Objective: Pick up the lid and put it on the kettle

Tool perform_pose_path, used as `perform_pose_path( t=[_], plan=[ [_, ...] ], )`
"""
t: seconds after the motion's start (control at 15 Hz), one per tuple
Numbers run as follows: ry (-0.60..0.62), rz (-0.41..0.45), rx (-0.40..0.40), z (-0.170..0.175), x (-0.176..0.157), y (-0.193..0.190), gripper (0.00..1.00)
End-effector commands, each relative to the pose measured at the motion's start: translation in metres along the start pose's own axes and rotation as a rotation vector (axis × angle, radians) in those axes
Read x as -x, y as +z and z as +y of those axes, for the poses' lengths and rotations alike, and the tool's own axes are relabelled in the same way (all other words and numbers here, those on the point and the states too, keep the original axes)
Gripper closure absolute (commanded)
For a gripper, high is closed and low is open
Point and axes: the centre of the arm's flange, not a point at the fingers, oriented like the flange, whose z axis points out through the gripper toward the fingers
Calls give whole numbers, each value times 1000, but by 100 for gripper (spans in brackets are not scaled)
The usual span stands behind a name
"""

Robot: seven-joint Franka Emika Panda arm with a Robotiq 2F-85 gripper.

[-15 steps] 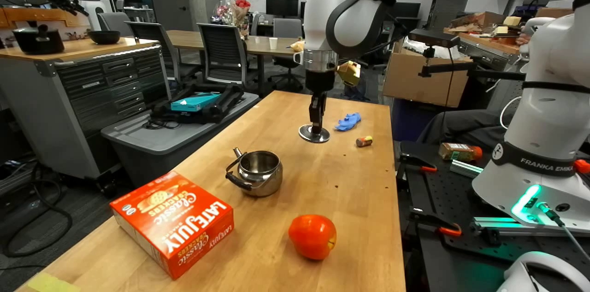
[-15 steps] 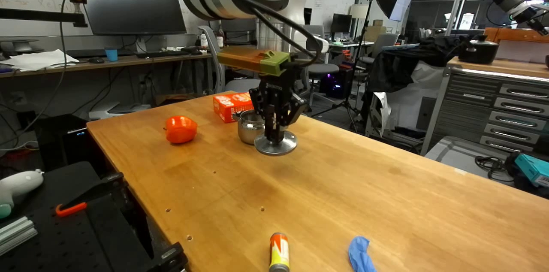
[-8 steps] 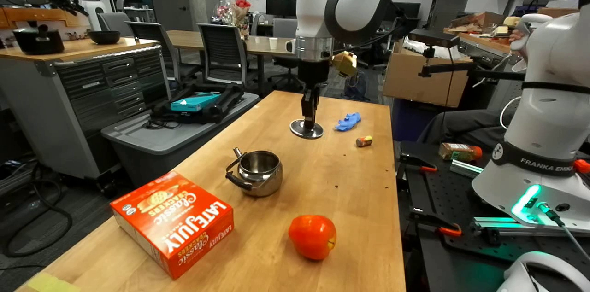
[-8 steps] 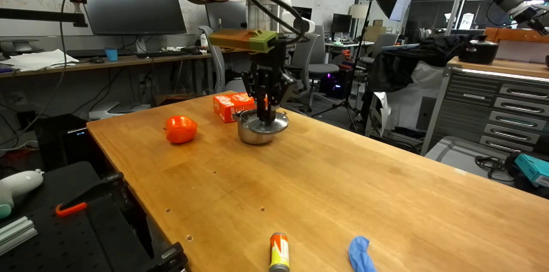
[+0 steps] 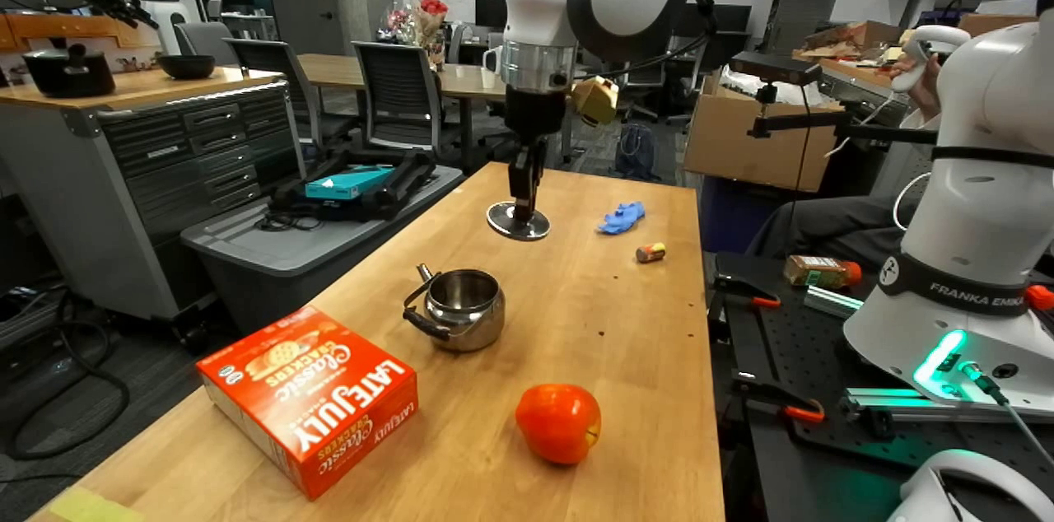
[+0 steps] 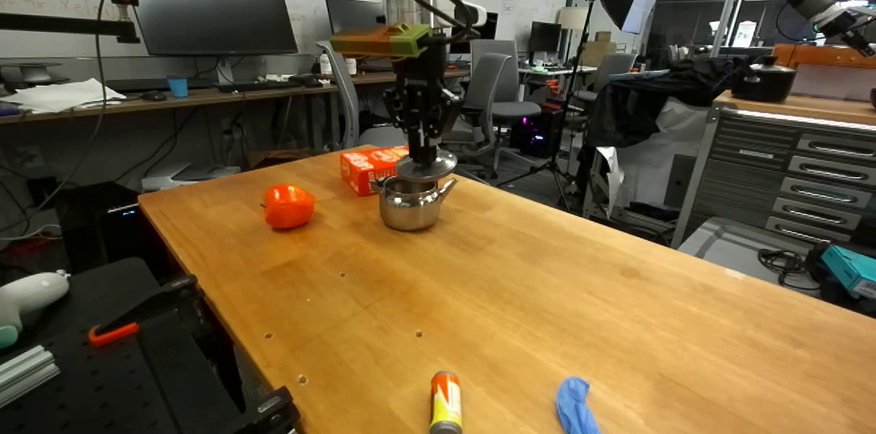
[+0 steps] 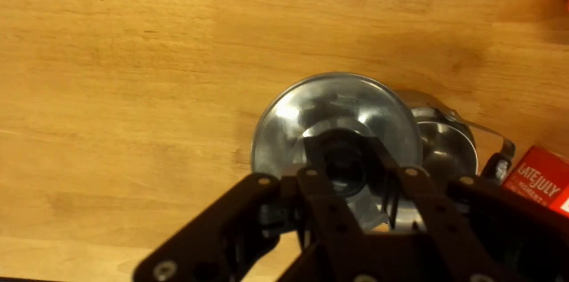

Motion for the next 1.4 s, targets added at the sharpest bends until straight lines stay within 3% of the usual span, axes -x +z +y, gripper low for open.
perform_pose_path(
  t=[0.0, 0.8, 1.2, 1.27, 1.33],
  plan=[
    [2, 14, 24, -21, -20, -11, 90],
    [-58, -23, 96, -67, -52, 5, 91],
    [-135, -34, 94, -81, -50, 8, 93],
    [-106, -32, 85, -76, -44, 15, 72],
    [-111, -32, 84, -78, -44, 15, 72]
  ],
)
